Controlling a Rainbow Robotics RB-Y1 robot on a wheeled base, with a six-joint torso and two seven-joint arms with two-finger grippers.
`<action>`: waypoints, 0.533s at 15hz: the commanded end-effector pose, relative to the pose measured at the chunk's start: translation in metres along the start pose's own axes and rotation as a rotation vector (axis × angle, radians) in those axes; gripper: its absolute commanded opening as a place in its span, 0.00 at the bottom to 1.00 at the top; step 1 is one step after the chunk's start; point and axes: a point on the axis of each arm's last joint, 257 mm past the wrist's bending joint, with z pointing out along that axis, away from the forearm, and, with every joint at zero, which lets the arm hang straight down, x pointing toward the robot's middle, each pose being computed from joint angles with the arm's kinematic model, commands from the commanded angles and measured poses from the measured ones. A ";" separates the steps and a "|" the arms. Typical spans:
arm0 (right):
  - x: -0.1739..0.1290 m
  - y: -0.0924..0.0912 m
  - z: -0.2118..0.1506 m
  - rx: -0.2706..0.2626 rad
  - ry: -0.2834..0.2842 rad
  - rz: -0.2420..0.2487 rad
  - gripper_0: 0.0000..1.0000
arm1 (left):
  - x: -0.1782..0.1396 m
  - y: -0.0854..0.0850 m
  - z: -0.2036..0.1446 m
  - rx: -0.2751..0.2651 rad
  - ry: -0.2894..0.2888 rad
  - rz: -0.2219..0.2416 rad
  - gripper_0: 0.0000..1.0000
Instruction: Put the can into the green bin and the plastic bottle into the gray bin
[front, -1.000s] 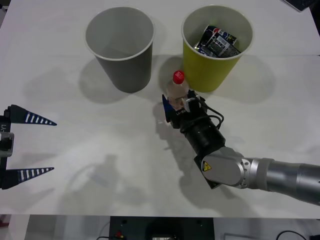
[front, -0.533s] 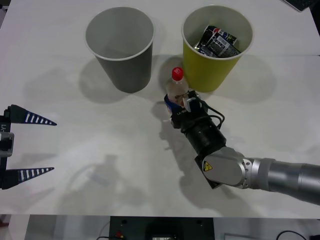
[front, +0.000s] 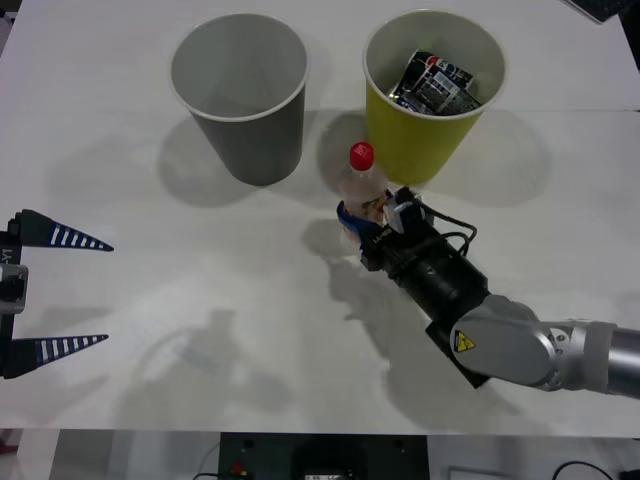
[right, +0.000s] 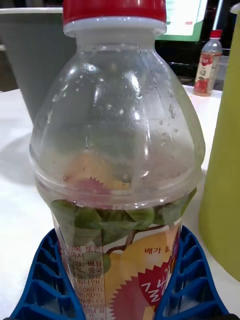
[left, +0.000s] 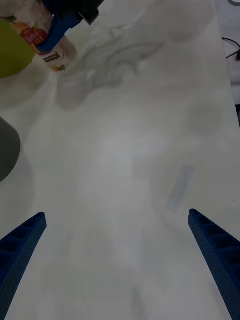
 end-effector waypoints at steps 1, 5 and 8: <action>-0.001 0.004 -0.021 -0.068 0.031 -0.052 0.00 | 0.000 0.000 0.000 0.000 0.000 0.000 0.98; -0.010 -0.001 -0.045 -0.151 0.089 -0.113 0.00 | 0.000 0.000 0.000 0.000 0.000 0.000 0.98; -0.016 -0.011 -0.061 -0.194 0.159 -0.113 0.00 | 0.000 0.000 0.000 0.000 0.000 0.000 0.98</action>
